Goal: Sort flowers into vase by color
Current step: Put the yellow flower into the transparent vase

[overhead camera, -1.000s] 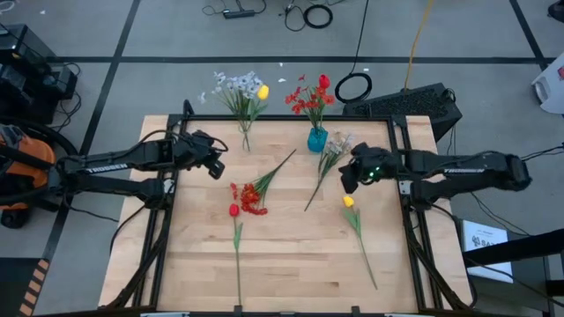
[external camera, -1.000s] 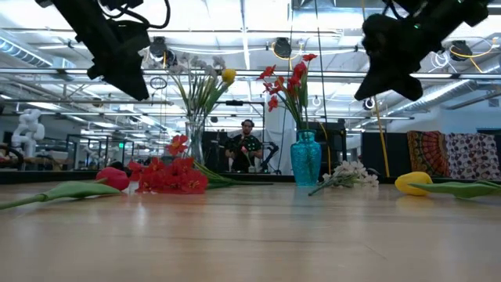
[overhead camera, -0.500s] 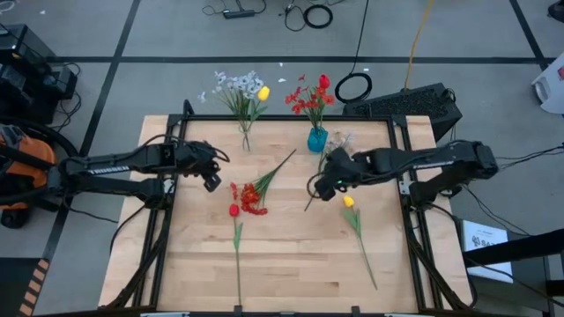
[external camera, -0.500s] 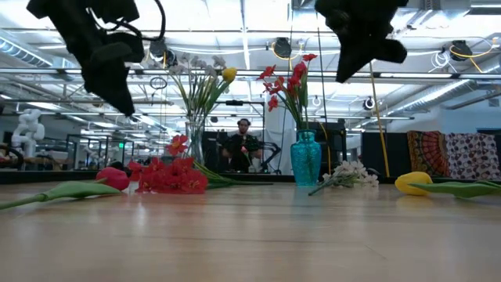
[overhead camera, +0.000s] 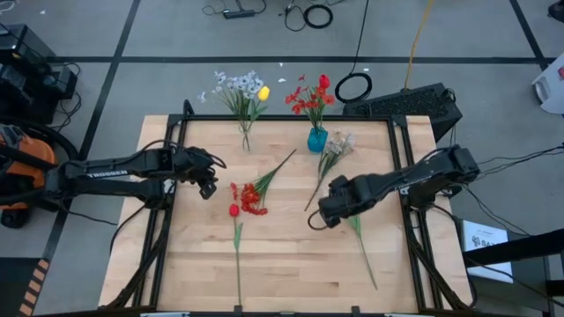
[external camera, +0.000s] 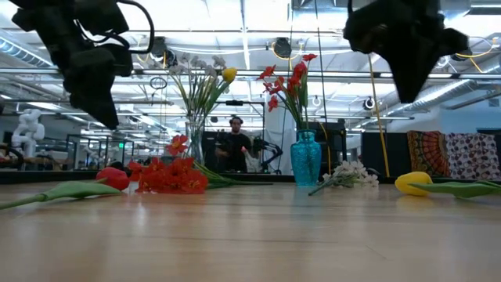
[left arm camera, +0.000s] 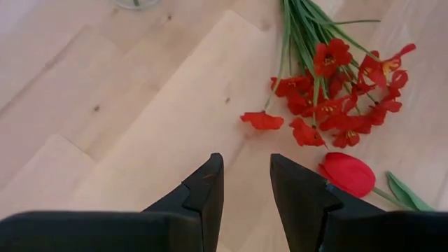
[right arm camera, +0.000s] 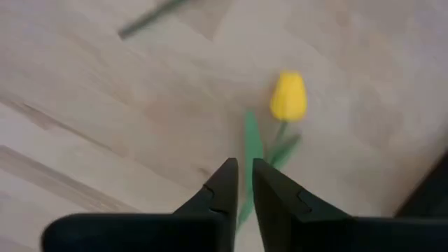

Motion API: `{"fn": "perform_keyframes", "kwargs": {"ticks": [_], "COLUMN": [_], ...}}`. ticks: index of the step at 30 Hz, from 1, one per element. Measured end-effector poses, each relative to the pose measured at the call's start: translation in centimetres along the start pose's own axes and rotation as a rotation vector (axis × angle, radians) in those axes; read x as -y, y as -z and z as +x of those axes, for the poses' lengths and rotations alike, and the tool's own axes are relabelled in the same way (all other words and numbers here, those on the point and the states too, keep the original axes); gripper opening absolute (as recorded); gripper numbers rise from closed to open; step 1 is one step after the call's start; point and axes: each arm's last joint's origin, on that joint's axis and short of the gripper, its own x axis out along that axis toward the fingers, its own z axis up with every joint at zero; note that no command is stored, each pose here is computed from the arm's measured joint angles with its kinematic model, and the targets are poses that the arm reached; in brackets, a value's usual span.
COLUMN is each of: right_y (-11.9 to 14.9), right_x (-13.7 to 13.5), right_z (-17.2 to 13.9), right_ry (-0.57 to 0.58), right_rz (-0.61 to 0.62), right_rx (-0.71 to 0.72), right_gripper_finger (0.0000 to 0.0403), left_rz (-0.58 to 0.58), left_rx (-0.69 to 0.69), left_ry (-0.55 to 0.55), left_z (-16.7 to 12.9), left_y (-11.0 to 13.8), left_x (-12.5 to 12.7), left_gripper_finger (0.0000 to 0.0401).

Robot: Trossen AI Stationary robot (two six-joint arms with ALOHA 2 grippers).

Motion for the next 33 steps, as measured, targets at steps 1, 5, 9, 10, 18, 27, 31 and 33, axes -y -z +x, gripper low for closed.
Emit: {"fn": "perform_keyframes", "kwargs": {"ticks": [1,5,9,10,18,27,31,33], "right_y": [0.4,2.0,3.9,4.3,6.8,7.4,7.2,7.0], "right_x": [-0.2,-0.6,-0.3,-0.1,1.6,2.7,2.3,2.0], "right_z": [0.2,1.0,2.9,3.4,8.1,11.1,10.7,10.4], "right_ry": [0.014,0.046,0.043,0.035,-0.065,-0.100,-0.124,-0.137], "right_rz": [0.003,0.021,0.032,0.037,0.116,0.115,0.041,0.018], "right_rx": [-0.006,-0.027,-0.088,-0.110,-0.204,-0.218,-0.173,-0.138], "right_gripper_finger": [0.0047,0.0079,0.0106,0.0112,0.0144,0.0110,0.0021,0.0014], "left_rz": [-0.004,-0.008,-0.008,-0.008,-0.010,-0.089,-0.088,-0.086], "left_rx": [-0.001,0.004,0.013,0.015,0.016,0.081,0.173,0.234], "left_ry": [0.006,0.019,0.023,0.024,0.024,0.104,0.171,0.210], "left_z": [0.0,-0.1,-0.3,-0.3,-0.3,-0.4,-0.6,-0.8], "left_y": [0.1,0.2,0.3,0.3,0.3,-0.5,-1.5,-2.1], "left_x": [0.0,0.0,-0.1,-0.1,-0.1,0.4,0.8,1.1], "left_gripper_finger": [0.0123,0.0123,0.0123,0.0123,0.0123,0.0123,0.0123,0.0123]}}
